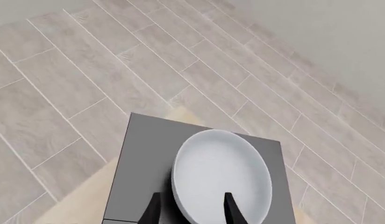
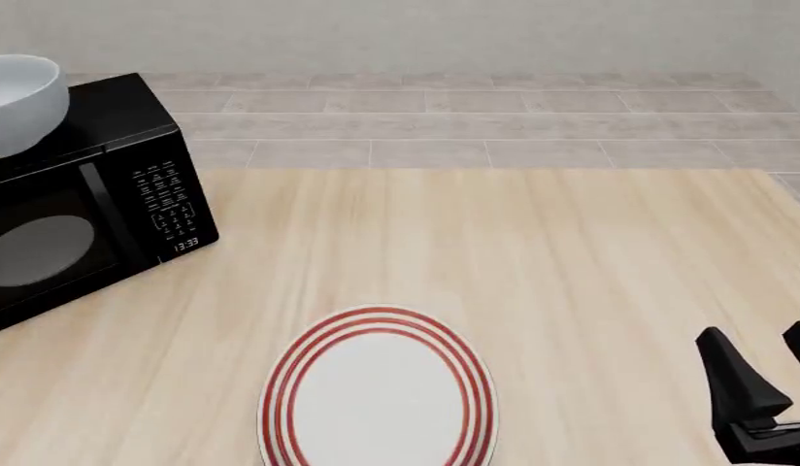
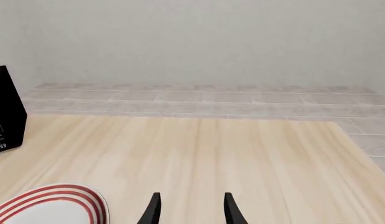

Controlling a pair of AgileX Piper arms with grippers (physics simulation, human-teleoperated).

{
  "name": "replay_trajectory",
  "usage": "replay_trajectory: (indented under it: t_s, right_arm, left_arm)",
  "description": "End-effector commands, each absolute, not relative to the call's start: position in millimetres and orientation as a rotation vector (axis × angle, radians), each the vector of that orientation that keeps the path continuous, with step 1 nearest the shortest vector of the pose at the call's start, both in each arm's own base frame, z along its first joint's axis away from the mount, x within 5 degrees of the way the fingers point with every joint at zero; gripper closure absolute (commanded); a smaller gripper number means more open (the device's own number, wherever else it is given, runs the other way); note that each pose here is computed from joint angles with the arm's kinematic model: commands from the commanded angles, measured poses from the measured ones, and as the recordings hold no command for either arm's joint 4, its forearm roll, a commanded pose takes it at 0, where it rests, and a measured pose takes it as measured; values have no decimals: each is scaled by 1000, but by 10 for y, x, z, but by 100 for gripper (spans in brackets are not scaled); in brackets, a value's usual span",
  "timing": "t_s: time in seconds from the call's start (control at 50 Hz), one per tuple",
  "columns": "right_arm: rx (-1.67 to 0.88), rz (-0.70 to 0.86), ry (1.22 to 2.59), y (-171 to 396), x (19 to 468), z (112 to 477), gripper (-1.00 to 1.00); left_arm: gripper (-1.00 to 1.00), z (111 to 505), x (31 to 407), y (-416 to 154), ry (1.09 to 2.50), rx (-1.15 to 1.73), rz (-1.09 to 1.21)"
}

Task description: Pick up the white bowl and put it on the plate.

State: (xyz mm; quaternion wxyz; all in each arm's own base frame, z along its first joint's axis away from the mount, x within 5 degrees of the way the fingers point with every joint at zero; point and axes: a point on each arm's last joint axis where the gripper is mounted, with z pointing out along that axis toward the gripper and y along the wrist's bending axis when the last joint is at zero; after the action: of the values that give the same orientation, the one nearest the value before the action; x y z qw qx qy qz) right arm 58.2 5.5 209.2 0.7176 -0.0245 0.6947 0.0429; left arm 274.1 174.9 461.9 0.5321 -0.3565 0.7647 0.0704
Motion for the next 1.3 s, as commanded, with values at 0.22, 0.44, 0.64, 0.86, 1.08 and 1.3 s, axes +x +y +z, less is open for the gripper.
replay_trajectory:
  t_s: [0.22,0.44,0.64,0.86,1.08,1.3]
  right_arm:
    - [-60,98,1525,57,568,2097,-100]
    - [-62,97,1522,57,565,2098,-100]
    - [-70,103,1523,63,567,2098,-100]
    - [-82,101,1519,66,562,2099,-100]
    - [-81,97,1523,64,561,2096,-100]
    - [-81,99,1523,65,561,2095,-100]
  left_arm:
    - [-100,4379,2947,1946,1890,-863,190]
    - [-100,4236,2971,2089,1915,-847,238]
    - [-100,4173,3096,2024,1938,-800,227]
    - [-100,3982,3363,1924,1967,-793,162]
    - [-100,3894,3384,1956,1988,-795,168]
    - [-100,3862,3330,2060,1987,-816,192]
